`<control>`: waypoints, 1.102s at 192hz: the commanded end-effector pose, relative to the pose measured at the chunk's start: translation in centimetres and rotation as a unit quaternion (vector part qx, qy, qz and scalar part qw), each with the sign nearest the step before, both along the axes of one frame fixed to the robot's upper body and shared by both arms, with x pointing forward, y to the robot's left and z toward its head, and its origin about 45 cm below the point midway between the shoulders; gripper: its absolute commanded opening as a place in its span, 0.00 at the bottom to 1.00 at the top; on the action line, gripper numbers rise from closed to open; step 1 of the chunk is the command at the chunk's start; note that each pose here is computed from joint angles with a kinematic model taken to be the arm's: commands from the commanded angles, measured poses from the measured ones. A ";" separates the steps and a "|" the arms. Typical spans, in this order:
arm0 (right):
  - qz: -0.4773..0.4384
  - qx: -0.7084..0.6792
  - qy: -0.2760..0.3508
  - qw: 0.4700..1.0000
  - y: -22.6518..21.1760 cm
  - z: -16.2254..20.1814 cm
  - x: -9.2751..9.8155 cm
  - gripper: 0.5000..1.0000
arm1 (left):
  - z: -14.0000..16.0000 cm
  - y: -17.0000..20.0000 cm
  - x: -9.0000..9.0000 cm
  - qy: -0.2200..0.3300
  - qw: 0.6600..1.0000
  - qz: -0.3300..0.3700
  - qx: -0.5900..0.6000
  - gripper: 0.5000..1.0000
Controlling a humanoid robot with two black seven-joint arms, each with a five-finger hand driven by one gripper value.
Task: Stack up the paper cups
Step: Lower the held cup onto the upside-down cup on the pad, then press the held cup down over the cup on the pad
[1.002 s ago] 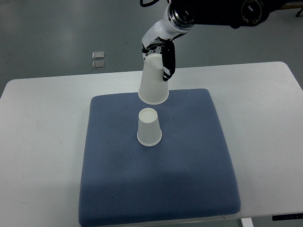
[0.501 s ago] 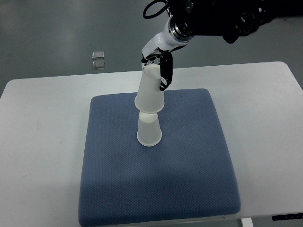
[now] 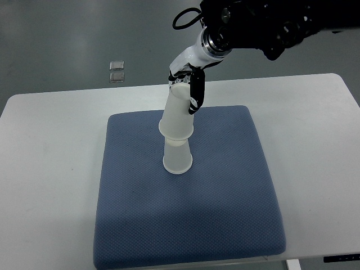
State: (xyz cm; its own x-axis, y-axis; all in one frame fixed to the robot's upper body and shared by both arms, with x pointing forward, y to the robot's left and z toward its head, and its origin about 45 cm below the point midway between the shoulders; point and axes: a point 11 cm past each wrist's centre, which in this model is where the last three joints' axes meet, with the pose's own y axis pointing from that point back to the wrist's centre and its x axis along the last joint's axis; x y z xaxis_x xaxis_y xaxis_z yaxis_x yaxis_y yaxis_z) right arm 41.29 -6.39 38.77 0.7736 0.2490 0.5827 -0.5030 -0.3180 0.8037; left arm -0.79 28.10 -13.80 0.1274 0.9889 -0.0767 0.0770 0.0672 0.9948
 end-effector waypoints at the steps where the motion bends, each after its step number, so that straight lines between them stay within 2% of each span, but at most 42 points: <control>1: -0.002 0.002 0.000 1.000 -0.1 -0.3 0.1 0.50 | 0.0 0.0 0.0 0.000 1.000 0.000 0.000 1.00; 211: -0.027 0.026 0.027 0.999 -0.6 -3.2 -0.1 0.54 | 0.0 0.0 0.0 0.000 1.000 -0.001 0.000 1.00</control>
State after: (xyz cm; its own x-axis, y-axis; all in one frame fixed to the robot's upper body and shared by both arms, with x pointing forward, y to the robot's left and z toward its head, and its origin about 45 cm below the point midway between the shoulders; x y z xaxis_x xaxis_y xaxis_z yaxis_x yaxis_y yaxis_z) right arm 41.26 -6.92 35.88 0.8117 0.1782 0.5562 -0.4815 -0.3347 0.8100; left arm -0.79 28.12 -13.80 0.1279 0.9889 -0.0762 0.0768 0.0668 0.9948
